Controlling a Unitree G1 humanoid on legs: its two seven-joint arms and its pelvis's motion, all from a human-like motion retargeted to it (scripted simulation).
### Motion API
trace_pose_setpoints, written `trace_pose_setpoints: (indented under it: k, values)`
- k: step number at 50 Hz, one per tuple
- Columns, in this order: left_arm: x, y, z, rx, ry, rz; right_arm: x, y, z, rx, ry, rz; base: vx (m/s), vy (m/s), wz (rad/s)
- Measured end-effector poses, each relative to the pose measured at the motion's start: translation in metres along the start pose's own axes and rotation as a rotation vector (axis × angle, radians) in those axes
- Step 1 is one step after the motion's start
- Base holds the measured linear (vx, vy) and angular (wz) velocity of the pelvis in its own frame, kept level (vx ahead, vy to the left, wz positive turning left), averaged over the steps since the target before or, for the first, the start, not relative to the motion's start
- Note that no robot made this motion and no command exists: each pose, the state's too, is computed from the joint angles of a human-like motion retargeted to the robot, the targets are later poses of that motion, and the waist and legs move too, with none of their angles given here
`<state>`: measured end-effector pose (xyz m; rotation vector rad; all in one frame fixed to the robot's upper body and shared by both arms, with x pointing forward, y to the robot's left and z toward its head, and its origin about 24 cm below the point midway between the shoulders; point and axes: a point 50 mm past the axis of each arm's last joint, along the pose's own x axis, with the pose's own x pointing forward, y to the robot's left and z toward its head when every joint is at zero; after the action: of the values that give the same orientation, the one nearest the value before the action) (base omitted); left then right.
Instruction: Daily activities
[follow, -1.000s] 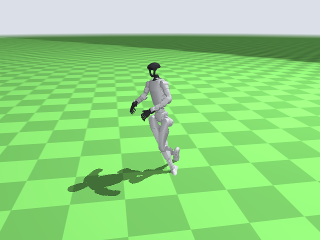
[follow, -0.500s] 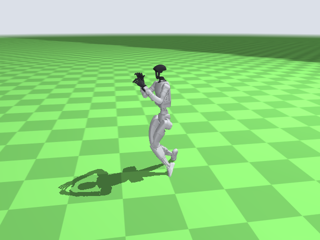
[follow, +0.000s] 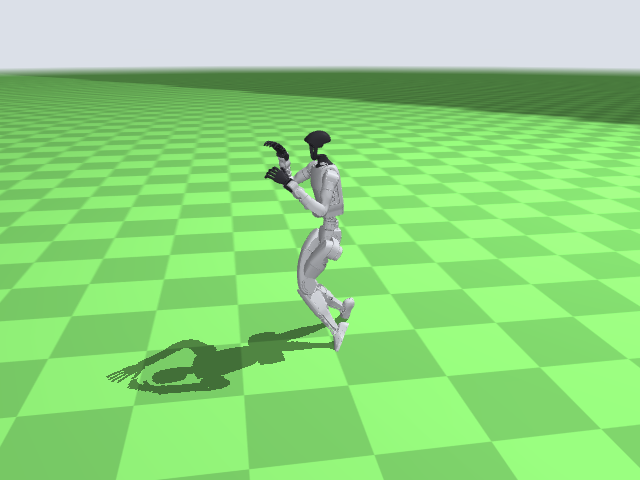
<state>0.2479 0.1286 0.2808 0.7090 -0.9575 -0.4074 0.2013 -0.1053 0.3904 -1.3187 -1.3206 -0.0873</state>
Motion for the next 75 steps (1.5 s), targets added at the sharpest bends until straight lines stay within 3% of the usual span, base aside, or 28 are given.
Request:
trace_pose_setpoints:
  k: [5,10,40,60,75]
  values:
    - [0.008,0.010,0.010,0.089,-0.046,0.085,-0.024,0.030,0.020,0.263,-0.077,0.125,-0.04,0.04,-0.46]
    - [0.007,0.013,0.008,0.141,-0.031,0.120,-0.033,0.032,0.027,0.329,-0.097,0.147,-0.03,0.03,-0.33]
    - [0.012,0.023,0.025,0.227,-0.105,0.152,-0.036,0.017,0.025,0.257,-0.094,0.091,-0.01,0.01,-0.10]
    - [0.001,0.020,0.018,0.169,-0.066,0.139,-0.036,0.032,0.029,0.314,-0.098,0.136,0.00,0.00,0.00]
    - [0.007,0.016,0.022,0.106,-0.100,0.111,-0.036,0.021,0.021,0.214,-0.058,0.101,0.00,0.00,0.00]
